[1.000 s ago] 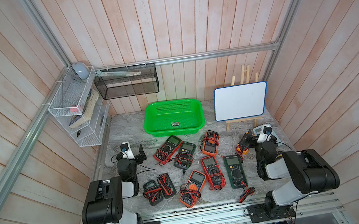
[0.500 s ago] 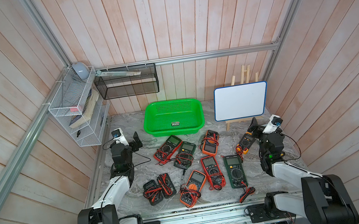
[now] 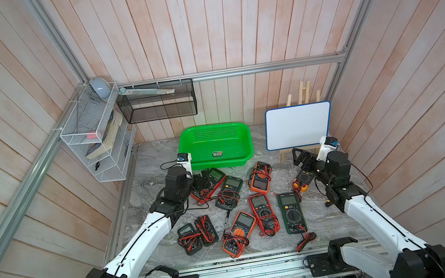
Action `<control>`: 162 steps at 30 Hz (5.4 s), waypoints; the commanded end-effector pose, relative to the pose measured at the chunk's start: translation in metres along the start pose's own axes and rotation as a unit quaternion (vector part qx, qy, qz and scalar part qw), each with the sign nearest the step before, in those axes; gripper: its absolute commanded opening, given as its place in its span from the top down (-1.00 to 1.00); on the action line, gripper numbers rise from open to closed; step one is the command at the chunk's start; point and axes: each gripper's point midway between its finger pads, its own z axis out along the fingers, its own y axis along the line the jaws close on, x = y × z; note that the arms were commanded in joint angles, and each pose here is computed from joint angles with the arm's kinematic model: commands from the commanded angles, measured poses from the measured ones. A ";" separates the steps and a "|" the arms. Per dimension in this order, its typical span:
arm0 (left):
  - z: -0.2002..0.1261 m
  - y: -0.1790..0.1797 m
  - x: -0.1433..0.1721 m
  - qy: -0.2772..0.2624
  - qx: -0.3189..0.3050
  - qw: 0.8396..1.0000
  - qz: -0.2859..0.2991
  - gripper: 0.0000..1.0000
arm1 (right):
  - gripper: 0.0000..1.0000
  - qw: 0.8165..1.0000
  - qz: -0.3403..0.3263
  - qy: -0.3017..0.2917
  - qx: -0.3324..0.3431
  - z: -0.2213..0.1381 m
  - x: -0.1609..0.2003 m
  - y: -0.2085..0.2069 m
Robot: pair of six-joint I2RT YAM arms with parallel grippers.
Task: Put the multimeter into the basket
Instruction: Pick up the multimeter from the center of the board, then place the multimeter in the basket.
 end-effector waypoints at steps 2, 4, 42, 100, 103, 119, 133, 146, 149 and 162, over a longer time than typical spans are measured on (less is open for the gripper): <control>-0.008 -0.033 0.040 0.086 0.026 0.996 0.002 -0.99 | -0.96 0.993 -0.001 0.118 0.001 -0.013 0.052 0.022; -0.011 -0.046 0.055 0.115 0.036 0.993 0.011 -0.99 | -0.96 0.990 -0.004 0.141 0.003 -0.018 0.066 0.029; -0.020 -0.143 0.220 0.283 0.080 0.943 0.156 -0.99 | -0.95 0.975 -0.023 0.214 0.058 -0.047 0.117 0.006; 0.015 -0.100 0.008 0.122 0.014 0.992 0.016 1.00 | -0.96 0.981 -0.001 0.193 -0.034 -0.016 0.091 0.054; 0.036 -0.093 -0.023 0.093 0.010 0.995 0.019 1.00 | -0.96 0.981 0.004 0.189 -0.041 -0.014 0.091 0.056; 0.147 -0.086 -0.139 -0.021 0.021 0.999 0.019 1.00 | -0.96 0.984 -0.016 0.177 -0.002 0.016 0.083 0.047; 0.181 -0.106 -0.216 -0.116 0.038 0.992 0.024 1.00 | -0.96 0.977 -0.006 0.213 0.016 0.034 0.108 0.033; 0.232 -0.088 -0.179 -0.084 0.006 0.996 -0.015 1.00 | -0.96 0.975 -0.006 0.220 0.029 0.035 0.115 0.020; 0.249 -0.083 -0.158 -0.062 0.001 0.998 -0.032 1.00 | -0.96 0.975 -0.005 0.219 0.031 0.033 0.115 0.018; 0.294 -0.068 -0.087 0.014 -0.020 0.997 -0.068 0.99 | -0.96 0.976 -0.005 0.216 0.034 0.025 0.115 0.013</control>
